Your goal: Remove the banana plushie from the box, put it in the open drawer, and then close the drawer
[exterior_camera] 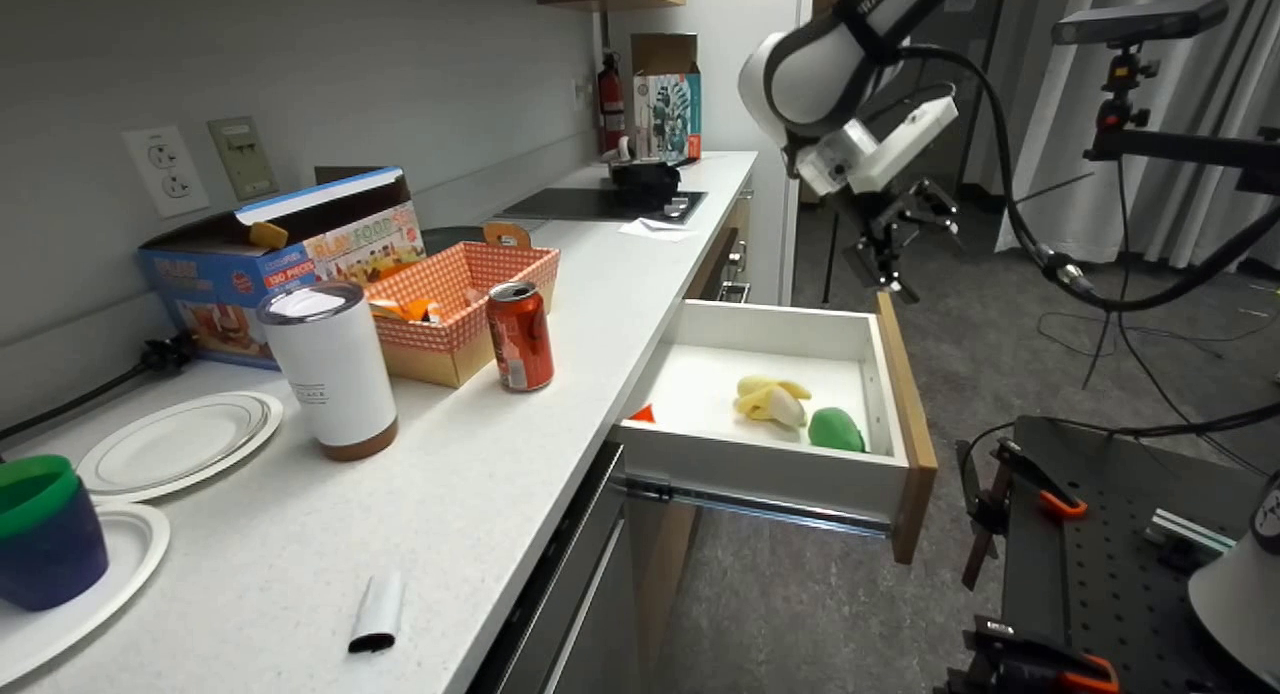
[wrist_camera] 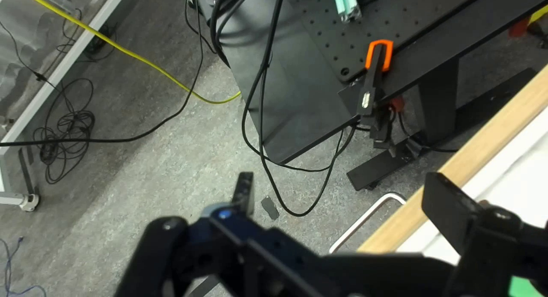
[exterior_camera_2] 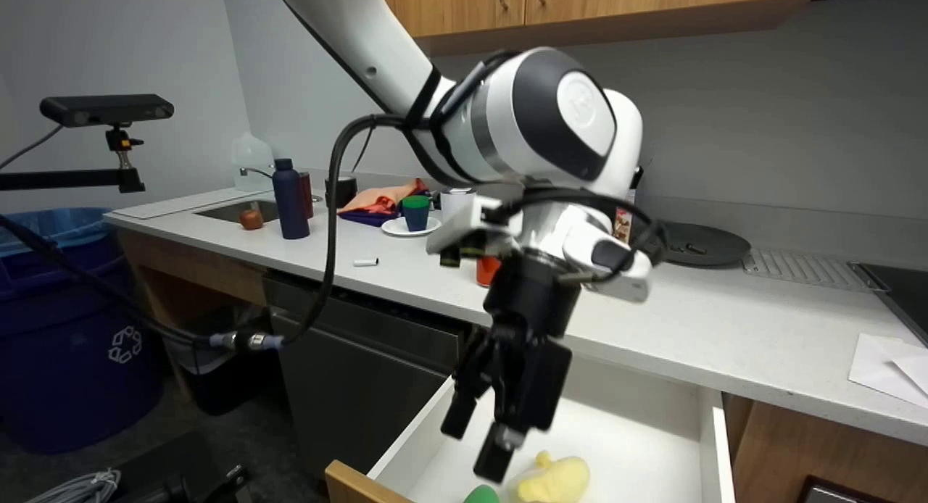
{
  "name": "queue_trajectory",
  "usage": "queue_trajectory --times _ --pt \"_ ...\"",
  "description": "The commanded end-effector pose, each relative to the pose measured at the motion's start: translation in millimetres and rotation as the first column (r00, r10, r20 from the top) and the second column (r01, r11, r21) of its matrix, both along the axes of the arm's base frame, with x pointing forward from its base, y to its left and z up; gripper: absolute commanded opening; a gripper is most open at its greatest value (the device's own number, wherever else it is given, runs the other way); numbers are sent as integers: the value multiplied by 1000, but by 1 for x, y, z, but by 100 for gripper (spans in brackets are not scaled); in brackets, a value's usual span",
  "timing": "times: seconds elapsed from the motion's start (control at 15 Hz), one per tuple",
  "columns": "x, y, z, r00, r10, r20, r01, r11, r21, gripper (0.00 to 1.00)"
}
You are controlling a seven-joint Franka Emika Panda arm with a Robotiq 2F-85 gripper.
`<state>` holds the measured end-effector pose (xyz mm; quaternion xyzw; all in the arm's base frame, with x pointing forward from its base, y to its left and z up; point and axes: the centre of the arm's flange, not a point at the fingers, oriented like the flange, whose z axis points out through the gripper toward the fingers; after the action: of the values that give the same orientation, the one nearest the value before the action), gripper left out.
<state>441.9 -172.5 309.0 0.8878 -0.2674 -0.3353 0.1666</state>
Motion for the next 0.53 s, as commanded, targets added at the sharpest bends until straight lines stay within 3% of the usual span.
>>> queue_trajectory --times 0.0,0.2,0.27,0.47 --pt "44 53 59 998 -12 -61 12 1000 -7 100" --pt "61 76 77 994 -12 -108 11 1000 -18 100" --pt "39 73 68 998 21 -65 -22 1000 -13 100" --pt "48 77 73 996 18 -82 -20 1000 -20 100"
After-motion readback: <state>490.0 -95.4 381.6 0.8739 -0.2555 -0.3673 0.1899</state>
